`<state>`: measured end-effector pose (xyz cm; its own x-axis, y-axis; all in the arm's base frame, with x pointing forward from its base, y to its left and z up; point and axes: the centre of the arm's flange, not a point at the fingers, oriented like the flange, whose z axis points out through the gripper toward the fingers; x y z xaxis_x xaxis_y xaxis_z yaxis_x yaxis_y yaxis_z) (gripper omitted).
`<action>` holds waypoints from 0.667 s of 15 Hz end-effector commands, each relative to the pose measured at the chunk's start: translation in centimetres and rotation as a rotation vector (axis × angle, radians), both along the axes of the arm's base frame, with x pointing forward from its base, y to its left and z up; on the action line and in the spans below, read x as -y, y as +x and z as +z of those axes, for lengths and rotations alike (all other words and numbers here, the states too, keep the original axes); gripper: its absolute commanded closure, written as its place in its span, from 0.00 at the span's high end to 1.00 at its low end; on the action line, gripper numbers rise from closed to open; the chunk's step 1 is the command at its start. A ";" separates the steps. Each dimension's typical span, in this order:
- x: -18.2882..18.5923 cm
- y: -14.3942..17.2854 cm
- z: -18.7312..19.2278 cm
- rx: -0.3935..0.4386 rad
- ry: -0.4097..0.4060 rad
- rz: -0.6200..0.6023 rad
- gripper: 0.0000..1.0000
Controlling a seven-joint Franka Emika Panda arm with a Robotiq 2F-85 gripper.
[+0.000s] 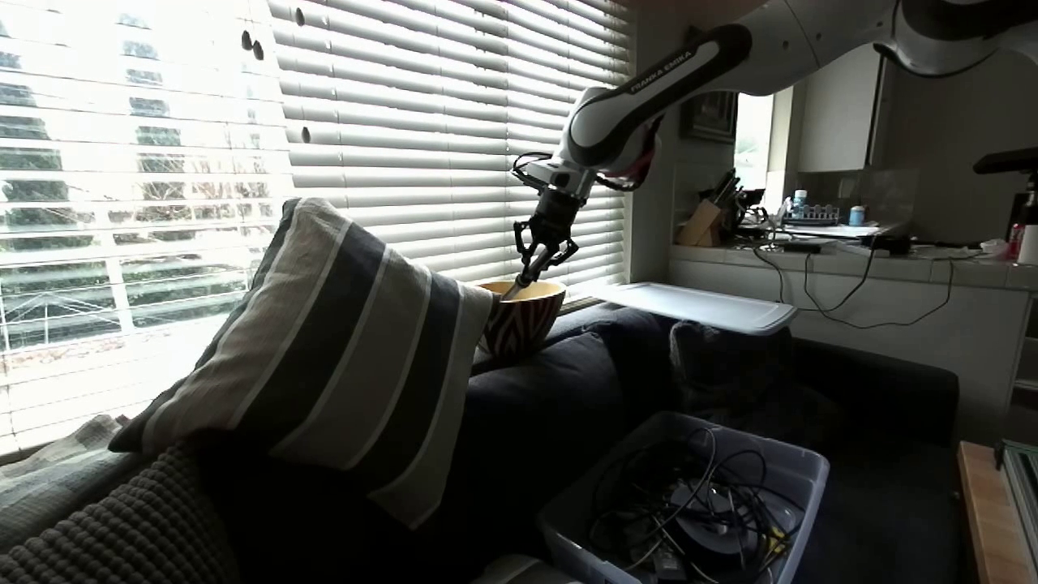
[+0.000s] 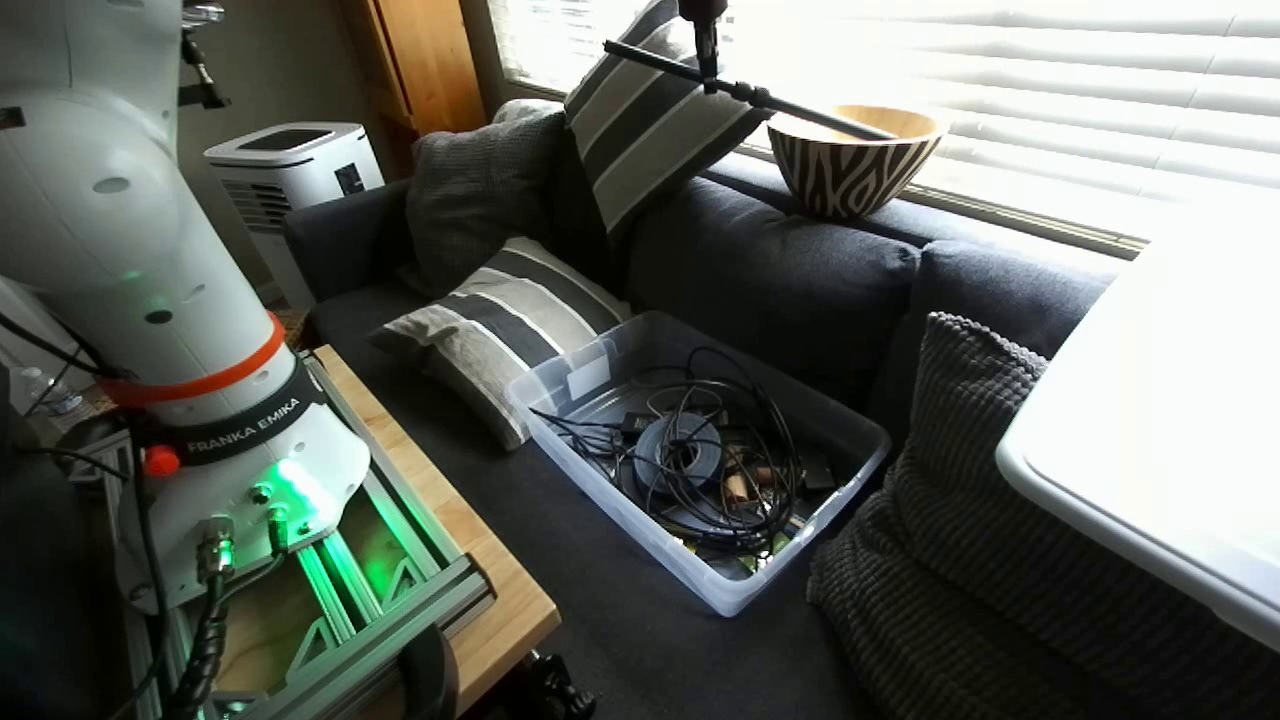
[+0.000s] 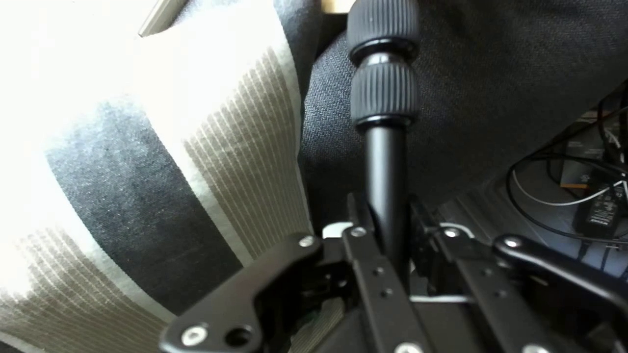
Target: Pick up the black stick from the clear storage container and put it in the wooden bowl
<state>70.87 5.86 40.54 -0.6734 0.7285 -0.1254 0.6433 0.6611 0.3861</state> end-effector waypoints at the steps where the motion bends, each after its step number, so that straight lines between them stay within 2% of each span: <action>1: 1.1 0.4 -0.1 0.018 0.025 0.007 0.06; 10: 1.5 0.1 -1.4 -0.019 0.035 0.000 0.06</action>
<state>71.10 4.56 39.37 -0.6580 0.7461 -0.1022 0.6658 0.6398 0.3839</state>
